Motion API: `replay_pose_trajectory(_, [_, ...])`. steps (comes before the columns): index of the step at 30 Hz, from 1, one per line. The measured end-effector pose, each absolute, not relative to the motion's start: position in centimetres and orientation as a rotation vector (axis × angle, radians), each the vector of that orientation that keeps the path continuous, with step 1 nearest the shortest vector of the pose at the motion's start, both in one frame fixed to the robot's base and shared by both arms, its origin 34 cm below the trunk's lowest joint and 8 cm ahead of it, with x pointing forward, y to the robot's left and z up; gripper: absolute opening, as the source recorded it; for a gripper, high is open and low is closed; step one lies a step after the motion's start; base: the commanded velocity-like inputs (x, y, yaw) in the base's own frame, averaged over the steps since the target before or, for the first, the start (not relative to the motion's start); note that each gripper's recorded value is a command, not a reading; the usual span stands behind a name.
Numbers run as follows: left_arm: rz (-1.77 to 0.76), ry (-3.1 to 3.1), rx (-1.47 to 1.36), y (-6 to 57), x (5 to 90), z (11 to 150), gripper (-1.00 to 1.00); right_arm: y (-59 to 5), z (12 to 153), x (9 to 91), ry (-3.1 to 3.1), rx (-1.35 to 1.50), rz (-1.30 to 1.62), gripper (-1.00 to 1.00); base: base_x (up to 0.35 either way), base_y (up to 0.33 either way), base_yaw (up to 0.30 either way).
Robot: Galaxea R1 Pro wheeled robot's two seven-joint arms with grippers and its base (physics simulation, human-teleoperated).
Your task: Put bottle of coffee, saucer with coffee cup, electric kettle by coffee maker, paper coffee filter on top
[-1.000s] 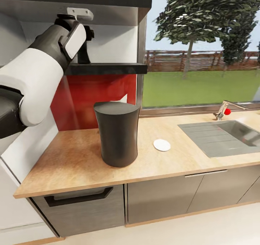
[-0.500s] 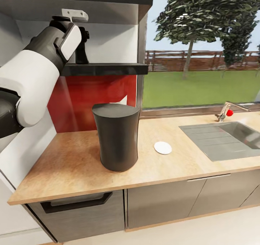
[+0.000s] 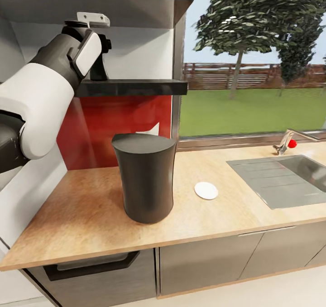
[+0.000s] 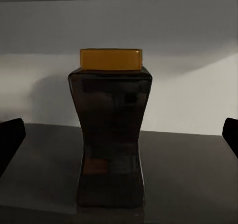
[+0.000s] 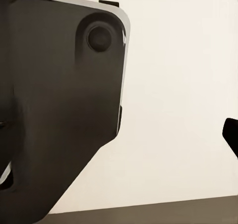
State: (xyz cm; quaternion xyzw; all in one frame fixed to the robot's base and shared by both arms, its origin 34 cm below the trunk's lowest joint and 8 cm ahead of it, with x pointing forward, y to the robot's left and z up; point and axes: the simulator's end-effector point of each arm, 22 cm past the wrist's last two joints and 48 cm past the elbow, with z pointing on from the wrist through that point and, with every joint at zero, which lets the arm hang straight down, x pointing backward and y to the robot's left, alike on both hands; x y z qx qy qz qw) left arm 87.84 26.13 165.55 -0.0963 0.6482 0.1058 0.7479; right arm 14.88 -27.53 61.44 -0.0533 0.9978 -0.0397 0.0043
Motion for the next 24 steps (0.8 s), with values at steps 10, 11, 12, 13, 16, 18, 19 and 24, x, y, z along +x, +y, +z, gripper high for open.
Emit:
replay_pose_trajectory(10, [0.246,1.419,-0.229,27.6,87.9,165.3,1.0,-27.5,61.4,14.8,3.127,-0.165,-0.126,1.0,0.038,0.005,0.0])
replay_pose_trajectory(11, [0.246,1.42,-0.229,27.7,87.9,165.3,1.0,-27.5,61.4,14.8,3.127,-0.165,-0.125,1.0,0.159,0.086,0.0])
replay_pose_trajectory(12, [0.247,1.42,-0.23,27.8,87.9,165.3,1.0,-27.5,61.4,14.8,3.126,-0.165,-0.126,1.0,0.181,0.112,0.0])
replay_pose_trajectory(13, [0.249,1.42,-0.232,27.9,87.9,165.3,1.0,-27.5,61.4,14.8,3.127,-0.164,-0.125,1.0,0.094,0.06,0.0])
replay_pose_trajectory(16, [0.25,1.421,-0.234,28.1,87.9,165.2,1.0,-27.5,61.4,14.9,3.127,-0.164,-0.125,1.0,0.041,0.026,0.0])
replay_pose_trajectory(18, [0.251,1.42,-0.234,28.1,87.9,165.3,1.0,-27.5,61.4,14.8,3.127,-0.164,-0.126,1.0,0.013,0.008,0.0])
replay_pose_trajectory(19, [0.251,1.421,-0.234,28.1,87.9,165.2,1.0,-27.6,61.4,14.8,3.127,-0.164,-0.126,1.0,0.008,0.005,0.0])
replay_pose_trajectory(24, [0.251,1.422,-0.235,28.2,87.9,165.2,1.0,-27.6,61.4,14.8,3.126,-0.163,-0.126,1.0,0.051,0.002,0.0])
